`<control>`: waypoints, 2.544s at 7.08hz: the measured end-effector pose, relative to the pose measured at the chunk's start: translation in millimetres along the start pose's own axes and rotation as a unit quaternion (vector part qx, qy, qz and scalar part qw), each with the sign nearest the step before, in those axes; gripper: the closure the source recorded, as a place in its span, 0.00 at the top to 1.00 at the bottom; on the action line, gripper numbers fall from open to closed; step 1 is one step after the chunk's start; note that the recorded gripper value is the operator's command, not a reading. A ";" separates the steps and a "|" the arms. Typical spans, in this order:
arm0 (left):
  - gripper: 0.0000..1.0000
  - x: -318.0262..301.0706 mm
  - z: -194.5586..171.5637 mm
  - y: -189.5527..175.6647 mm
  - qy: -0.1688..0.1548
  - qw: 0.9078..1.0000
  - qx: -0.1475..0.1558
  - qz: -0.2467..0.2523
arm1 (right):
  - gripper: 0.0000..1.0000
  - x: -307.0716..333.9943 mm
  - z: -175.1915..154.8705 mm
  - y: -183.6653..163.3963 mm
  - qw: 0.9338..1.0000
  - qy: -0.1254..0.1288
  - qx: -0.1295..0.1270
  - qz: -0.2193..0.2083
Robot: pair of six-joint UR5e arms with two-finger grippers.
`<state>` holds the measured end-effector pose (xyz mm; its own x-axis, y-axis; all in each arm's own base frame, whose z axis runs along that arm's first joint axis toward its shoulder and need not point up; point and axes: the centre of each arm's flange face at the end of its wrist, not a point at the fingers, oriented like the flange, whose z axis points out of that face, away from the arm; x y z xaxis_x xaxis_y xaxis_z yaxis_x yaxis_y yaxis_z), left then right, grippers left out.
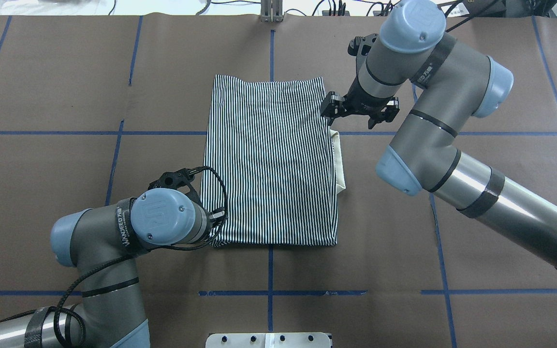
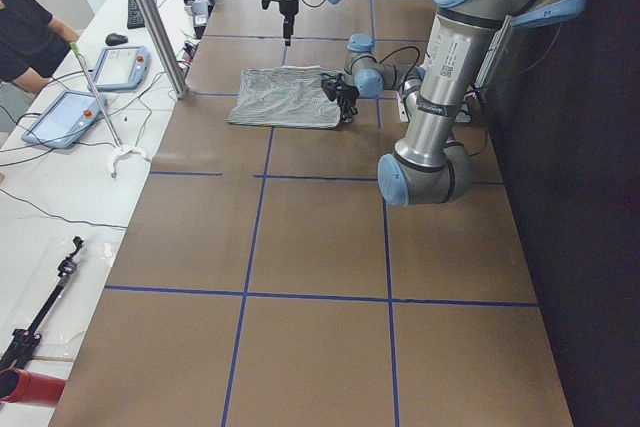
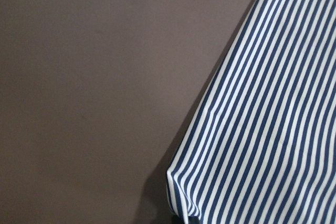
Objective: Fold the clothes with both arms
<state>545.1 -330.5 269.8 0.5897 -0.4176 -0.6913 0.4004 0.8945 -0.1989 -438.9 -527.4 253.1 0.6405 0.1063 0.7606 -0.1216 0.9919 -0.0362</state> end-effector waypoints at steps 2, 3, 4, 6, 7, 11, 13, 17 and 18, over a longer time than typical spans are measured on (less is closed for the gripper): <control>0.00 0.5 -1.6 0.4 0.003 1.000 0.000 0.008 | 1.00 -22.3 15.7 82.4 0.993 -0.007 -0.001 0.114; 0.00 1.3 -2.5 0.9 0.004 1.000 -0.001 0.008 | 1.00 -38.3 29.9 122.1 0.984 -0.006 0.004 0.176; 0.00 2.1 -3.5 1.3 0.006 1.000 -0.002 0.009 | 1.00 -52.9 43.1 155.0 0.973 -0.004 0.008 0.230; 0.00 3.4 -9.7 2.2 0.012 1.000 -0.003 0.010 | 1.00 -69.3 57.3 187.8 0.944 0.002 0.003 0.329; 0.00 3.8 -15.2 2.8 0.017 1.000 -0.004 0.011 | 1.00 -74.9 63.5 195.3 0.931 0.007 -0.001 0.364; 0.00 5.3 -21.9 3.7 0.024 1.000 -0.005 0.011 | 1.00 -88.3 105.4 197.7 0.913 0.047 0.004 0.405; 0.00 6.0 -22.5 4.3 0.025 1.000 -0.006 0.011 | 1.00 -83.3 112.7 201.1 0.912 0.060 0.006 0.406; 0.00 7.1 -23.3 4.7 0.026 1.000 -0.005 0.011 | 1.00 -82.8 119.3 203.7 0.912 0.069 0.009 0.405; 0.00 7.2 -23.4 4.8 0.026 1.000 -0.006 0.010 | 1.00 -82.7 120.5 204.6 0.912 0.070 0.009 0.405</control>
<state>534.9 -325.4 247.6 0.5609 -0.3904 -0.7300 0.3804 0.9048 -0.1915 -608.2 -341.6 260.9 0.4257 0.8122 0.3989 -0.6084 0.5833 -0.5382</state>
